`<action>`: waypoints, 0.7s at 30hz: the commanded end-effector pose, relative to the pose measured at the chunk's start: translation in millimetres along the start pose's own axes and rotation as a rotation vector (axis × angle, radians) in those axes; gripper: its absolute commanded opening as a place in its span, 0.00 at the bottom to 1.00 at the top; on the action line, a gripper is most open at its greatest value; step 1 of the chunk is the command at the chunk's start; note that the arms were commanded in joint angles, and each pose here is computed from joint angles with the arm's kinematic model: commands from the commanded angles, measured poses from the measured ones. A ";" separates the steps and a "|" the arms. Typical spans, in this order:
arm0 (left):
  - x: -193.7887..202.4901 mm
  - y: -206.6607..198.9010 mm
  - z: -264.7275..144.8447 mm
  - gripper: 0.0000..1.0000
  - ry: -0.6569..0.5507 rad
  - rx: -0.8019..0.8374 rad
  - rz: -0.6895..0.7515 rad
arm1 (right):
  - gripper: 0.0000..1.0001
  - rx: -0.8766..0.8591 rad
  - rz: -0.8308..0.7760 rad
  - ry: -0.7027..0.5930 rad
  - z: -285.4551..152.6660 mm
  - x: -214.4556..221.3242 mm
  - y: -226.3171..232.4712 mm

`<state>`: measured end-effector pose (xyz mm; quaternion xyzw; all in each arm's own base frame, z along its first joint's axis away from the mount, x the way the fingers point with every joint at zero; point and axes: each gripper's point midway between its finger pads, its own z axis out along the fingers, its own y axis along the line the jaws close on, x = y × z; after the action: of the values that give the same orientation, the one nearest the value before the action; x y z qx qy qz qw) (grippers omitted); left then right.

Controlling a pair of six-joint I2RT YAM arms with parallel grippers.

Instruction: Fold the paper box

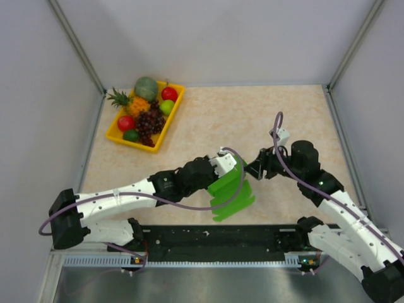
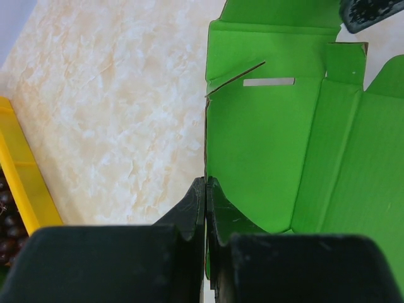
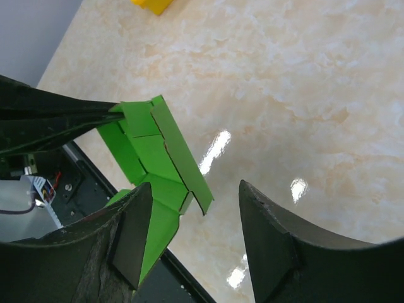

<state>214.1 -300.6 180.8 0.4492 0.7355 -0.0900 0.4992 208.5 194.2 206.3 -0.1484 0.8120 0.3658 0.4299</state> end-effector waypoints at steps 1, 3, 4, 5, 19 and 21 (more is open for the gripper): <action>-18.8 6.9 -10.7 0.00 -0.096 -0.012 0.012 | 0.56 -0.050 -0.079 -0.008 6.1 -9.5 4.3; -16.6 8.6 -10.6 0.00 -0.100 -0.018 0.055 | 0.55 -0.114 -0.085 -0.014 8.2 -11.0 14.6; -16.6 9.7 -10.9 0.00 -0.102 -0.019 0.069 | 0.56 -0.135 -0.084 -0.011 8.8 -10.0 17.4; -18.1 11.0 -11.1 0.00 -0.109 -0.022 0.092 | 0.57 -0.165 -0.093 -0.023 8.0 -13.0 23.2; -30.9 3.7 -39.2 0.00 -0.297 0.062 0.213 | 0.66 -0.490 -0.081 0.081 -3.0 -0.9 69.8; -32.0 0.8 -40.9 0.00 -0.309 0.080 0.221 | 0.66 -0.538 -0.066 0.092 -6.7 0.0 77.5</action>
<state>198.0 -282.1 203.7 0.5241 0.6340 -0.0978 0.5602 175.3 233.7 218.9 -0.2598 0.7503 0.4935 0.3549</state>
